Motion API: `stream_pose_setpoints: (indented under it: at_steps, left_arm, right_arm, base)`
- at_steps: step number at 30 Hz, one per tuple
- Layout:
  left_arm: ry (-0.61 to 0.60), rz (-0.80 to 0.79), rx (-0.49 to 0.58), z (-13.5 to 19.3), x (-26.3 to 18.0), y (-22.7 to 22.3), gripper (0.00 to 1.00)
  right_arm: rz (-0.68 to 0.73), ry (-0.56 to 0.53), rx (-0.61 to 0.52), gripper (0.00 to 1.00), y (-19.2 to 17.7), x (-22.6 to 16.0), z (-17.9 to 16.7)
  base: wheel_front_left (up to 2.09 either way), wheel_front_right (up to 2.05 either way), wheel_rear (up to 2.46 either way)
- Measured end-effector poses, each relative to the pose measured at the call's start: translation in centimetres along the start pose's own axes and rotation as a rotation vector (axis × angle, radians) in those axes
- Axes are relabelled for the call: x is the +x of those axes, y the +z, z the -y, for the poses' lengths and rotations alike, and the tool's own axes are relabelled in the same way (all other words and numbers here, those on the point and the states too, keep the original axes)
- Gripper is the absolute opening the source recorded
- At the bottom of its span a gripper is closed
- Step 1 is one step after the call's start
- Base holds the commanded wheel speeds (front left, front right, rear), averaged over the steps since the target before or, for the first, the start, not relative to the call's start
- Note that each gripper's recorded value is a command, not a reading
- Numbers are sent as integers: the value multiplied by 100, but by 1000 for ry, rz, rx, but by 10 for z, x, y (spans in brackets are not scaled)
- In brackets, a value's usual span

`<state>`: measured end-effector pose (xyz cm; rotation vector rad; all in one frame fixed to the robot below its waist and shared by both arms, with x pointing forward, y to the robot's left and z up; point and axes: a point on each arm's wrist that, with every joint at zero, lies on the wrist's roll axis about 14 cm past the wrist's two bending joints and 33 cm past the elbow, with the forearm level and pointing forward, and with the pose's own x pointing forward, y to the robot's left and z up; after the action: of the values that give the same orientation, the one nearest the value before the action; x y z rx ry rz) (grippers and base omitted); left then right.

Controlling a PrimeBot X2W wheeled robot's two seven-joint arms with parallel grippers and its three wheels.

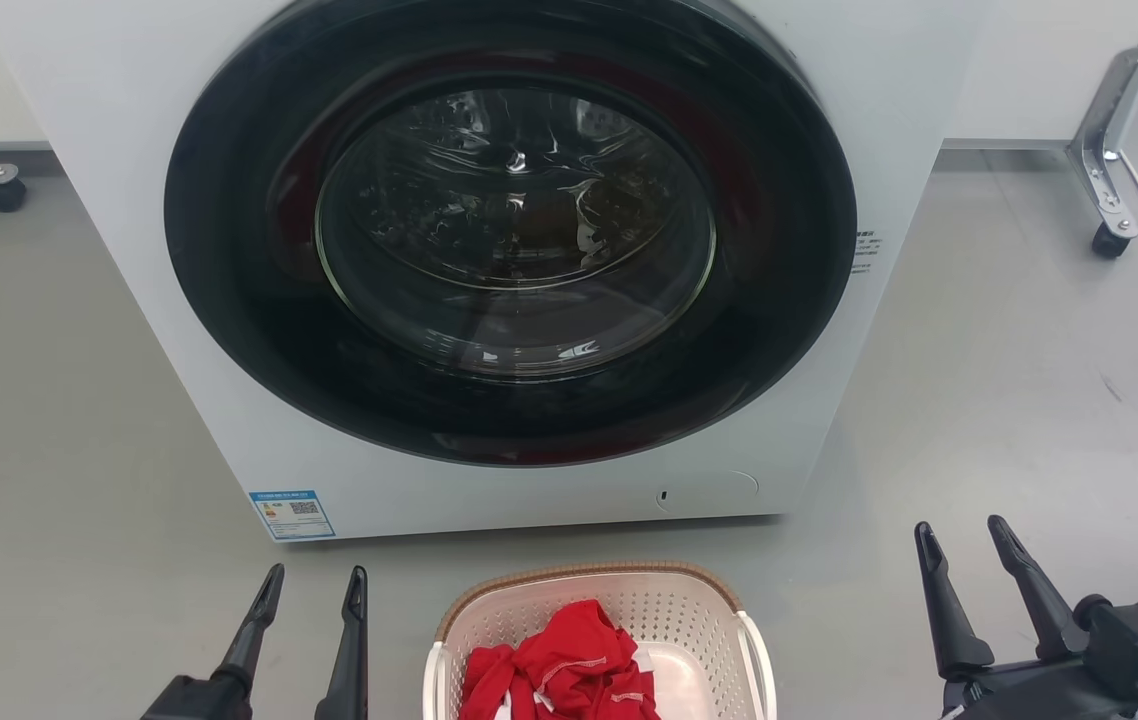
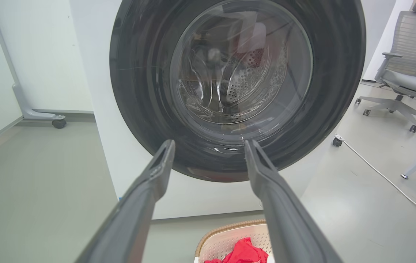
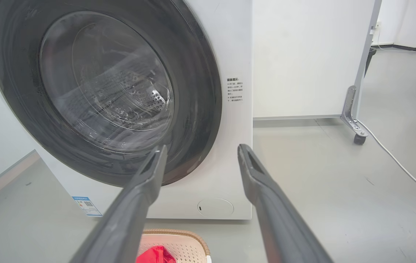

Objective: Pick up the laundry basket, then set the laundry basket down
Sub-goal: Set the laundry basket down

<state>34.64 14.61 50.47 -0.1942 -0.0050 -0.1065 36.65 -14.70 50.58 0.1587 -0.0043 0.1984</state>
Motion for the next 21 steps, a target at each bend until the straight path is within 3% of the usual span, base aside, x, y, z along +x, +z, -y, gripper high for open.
stream_pose_setpoints:
  at_steps: [21]
  left_arm:
    - [40, -44, 23, -6, -3, -2, 100]
  right_arm:
    - [11, -35, -27, 100, 5, -4, 4]
  base:
    - [0, 0, 0]
